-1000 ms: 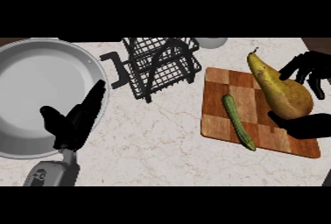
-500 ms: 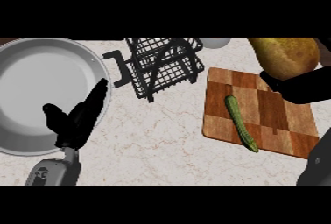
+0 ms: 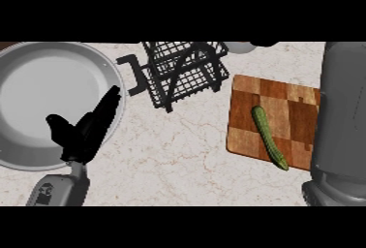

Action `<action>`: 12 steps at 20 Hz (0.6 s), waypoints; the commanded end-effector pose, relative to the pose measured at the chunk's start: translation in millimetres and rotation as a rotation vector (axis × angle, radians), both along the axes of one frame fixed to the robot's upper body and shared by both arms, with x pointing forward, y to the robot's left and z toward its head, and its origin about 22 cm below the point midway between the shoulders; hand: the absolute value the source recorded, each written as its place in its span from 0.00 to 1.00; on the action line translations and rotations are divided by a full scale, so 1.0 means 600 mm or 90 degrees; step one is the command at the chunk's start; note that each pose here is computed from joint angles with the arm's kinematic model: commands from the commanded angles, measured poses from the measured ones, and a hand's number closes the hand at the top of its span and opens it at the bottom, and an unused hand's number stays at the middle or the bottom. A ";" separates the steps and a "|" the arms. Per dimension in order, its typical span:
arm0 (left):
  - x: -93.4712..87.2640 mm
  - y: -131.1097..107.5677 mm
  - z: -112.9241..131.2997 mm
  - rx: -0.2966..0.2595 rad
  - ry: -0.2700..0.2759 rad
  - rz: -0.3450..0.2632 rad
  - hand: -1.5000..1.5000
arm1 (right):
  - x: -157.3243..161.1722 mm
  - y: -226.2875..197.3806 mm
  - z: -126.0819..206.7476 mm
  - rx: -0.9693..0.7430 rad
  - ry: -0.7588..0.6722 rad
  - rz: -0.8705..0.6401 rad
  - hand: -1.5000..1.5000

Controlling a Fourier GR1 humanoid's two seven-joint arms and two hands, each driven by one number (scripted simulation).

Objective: Pick the pear from the cutting board and place it in the tiered basket

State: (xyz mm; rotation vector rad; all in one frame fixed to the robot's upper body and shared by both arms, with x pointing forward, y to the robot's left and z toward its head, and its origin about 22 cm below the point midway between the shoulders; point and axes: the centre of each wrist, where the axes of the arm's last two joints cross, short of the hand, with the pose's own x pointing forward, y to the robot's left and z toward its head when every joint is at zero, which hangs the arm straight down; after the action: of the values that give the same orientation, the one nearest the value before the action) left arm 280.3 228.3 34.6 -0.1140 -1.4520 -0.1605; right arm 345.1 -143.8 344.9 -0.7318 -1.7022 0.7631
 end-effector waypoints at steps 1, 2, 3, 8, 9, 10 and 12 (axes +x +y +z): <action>0.007 0.004 -0.001 -0.004 0.034 -0.012 0.50 | 0.050 0.043 -0.002 0.009 0.005 -0.016 1.00; 0.021 -0.019 -0.004 -0.005 0.027 -0.002 0.50 | 0.059 0.072 -0.010 0.012 0.009 -0.020 1.00; 0.005 -0.020 -0.023 -0.007 0.041 -0.004 0.50 | 0.073 0.057 -0.005 0.022 0.012 -0.006 1.00; 0.018 -0.028 -0.002 0.001 0.033 -0.016 0.50 | 0.110 0.124 -0.061 0.039 0.019 0.015 1.00; 0.017 0.002 0.003 -0.003 0.029 -0.014 0.50 | 0.126 0.107 -0.061 0.056 0.016 0.008 1.00; 0.013 -0.026 -0.008 -0.014 0.028 -0.025 0.50 | 0.128 0.131 -0.058 0.060 0.011 0.013 1.00; 0.016 -0.026 0.003 0.009 0.036 -0.021 0.50 | 0.143 0.139 -0.079 0.066 0.019 0.022 1.00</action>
State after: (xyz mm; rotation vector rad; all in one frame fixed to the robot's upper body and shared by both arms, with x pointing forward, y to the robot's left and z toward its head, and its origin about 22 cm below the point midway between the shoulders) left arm 285.2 221.3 40.9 -0.1220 -1.4439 -0.1694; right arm 417.5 -79.8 308.9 -0.6497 -1.7094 0.7084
